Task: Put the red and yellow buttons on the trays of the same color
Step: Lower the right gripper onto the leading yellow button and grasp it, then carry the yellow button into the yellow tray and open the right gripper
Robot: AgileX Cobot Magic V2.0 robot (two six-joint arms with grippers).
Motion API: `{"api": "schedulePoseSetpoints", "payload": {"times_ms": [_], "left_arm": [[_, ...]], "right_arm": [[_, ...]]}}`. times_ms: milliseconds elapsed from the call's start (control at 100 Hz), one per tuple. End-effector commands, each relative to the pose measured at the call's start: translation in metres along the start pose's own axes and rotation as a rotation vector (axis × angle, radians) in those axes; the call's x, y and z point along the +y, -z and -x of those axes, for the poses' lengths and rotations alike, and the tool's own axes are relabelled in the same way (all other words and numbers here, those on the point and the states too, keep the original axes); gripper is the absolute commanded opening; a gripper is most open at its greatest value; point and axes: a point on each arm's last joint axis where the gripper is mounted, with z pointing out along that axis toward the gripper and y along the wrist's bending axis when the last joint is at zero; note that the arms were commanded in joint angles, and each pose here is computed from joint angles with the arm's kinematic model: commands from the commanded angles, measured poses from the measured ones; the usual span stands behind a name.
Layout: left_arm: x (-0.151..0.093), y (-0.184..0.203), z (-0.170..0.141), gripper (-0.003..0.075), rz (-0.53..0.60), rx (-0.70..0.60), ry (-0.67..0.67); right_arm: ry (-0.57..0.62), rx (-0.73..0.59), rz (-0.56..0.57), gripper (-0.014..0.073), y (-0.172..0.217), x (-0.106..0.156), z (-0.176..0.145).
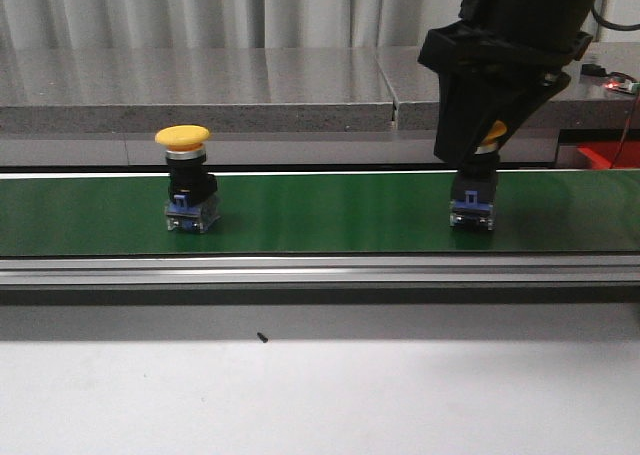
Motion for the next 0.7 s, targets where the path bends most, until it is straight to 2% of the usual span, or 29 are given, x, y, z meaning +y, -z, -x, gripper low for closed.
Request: {"api": "schedulePoseSetpoints", "payload": {"times_ms": [0,260,520,690], "left_arm": [[-0.001,0.005,0.014,-0.0019,-0.007,-0.092,0.009],[-0.001,0.005,0.014,-0.0019,-0.007,-0.092,0.009],[-0.001,0.005,0.014,-0.0019,-0.007,-0.092,0.009],[-0.001,0.005,0.014,-0.0019,-0.007,-0.092,0.009]], "right_arm": [[-0.007,-0.101,-0.024,0.0132,0.036,-0.001,0.005],[-0.158,-0.153,-0.074,0.0132,0.069,-0.026,-0.015],[-0.290,-0.170,-0.155,0.0132,0.085,-0.052,-0.063],[-0.430,-0.165,-0.229,0.0132,0.089,-0.081,-0.097]]}}
